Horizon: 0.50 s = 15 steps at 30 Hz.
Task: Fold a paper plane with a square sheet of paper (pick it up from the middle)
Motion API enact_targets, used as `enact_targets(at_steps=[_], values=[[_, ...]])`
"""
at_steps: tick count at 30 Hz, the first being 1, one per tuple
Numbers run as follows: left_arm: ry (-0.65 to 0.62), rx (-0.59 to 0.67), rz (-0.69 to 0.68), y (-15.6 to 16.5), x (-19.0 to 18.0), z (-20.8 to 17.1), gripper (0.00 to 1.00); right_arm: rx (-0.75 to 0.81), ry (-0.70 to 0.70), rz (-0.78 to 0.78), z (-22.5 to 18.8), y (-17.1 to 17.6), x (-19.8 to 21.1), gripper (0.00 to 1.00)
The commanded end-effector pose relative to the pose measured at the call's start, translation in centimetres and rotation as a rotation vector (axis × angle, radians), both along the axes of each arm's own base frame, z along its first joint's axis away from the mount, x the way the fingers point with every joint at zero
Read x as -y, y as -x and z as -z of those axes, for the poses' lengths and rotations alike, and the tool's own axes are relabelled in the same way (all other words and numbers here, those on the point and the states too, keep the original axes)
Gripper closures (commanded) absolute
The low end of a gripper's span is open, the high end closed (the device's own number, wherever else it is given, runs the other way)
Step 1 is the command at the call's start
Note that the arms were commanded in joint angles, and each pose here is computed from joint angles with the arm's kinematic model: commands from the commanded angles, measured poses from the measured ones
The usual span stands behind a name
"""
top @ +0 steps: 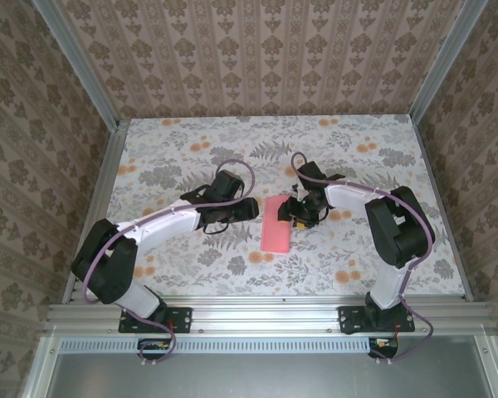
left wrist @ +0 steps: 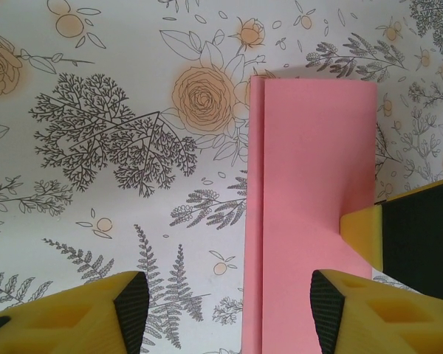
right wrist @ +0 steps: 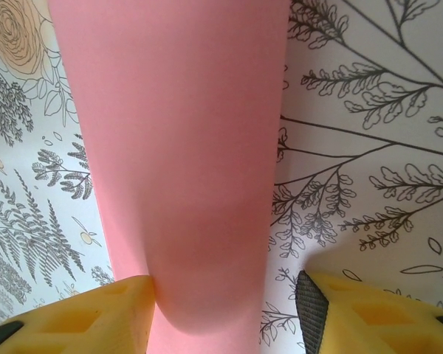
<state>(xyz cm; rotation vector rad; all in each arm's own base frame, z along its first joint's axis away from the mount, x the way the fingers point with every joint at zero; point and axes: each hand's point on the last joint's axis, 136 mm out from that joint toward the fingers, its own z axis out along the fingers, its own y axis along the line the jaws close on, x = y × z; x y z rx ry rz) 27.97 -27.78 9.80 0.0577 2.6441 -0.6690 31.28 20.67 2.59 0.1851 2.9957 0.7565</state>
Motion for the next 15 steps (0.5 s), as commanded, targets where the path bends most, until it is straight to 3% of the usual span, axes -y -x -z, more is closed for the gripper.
enact_targets(at_steps=[1,15], values=[[0.034,0.024,0.013,-0.68,1.15,-1.4,0.38,-0.034,-0.004,-0.006,0.73,0.29,-0.19,0.44],[0.033,0.015,0.025,-0.52,1.33,-1.19,0.38,-0.028,-0.004,0.008,0.22,-0.13,-0.71,0.43]])
